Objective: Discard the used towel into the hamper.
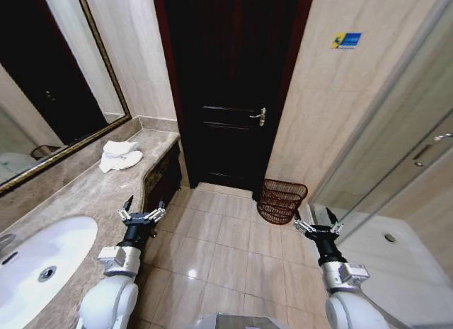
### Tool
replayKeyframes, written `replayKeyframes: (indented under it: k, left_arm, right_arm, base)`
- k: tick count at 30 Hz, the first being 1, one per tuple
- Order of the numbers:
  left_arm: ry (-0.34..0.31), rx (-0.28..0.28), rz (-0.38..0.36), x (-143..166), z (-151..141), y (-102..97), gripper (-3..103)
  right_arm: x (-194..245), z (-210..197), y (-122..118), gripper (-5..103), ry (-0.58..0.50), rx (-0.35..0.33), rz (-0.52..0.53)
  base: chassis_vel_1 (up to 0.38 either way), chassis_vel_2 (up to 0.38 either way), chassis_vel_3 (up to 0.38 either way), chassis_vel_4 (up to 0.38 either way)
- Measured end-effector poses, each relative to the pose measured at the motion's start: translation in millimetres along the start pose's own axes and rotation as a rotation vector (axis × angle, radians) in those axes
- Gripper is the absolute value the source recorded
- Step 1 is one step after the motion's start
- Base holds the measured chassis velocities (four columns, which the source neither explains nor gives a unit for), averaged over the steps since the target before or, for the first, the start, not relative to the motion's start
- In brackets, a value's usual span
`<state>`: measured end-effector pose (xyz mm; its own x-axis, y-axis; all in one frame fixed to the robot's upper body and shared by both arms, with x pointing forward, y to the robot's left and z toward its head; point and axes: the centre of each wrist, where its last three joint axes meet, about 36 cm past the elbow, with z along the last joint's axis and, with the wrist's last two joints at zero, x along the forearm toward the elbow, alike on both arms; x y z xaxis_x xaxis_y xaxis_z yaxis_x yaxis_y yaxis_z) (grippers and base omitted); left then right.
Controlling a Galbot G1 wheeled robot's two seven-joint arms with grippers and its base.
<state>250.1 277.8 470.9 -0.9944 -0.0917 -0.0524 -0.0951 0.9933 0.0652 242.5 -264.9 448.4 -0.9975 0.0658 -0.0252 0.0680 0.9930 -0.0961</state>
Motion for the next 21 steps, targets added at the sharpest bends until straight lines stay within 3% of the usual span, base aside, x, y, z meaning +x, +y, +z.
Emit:
replayKeyframes:
  k: [21]
  left_arm:
    - [0.007, 0.009, -0.022, 1.2, 2.9, -3.6, 100]
  right_arm:
    - [-2.1, 7.5, -2.5, 100, 0.011, -0.005, -0.004]
  base:
    - [-0.035, 0.148, 0.141, -0.035]
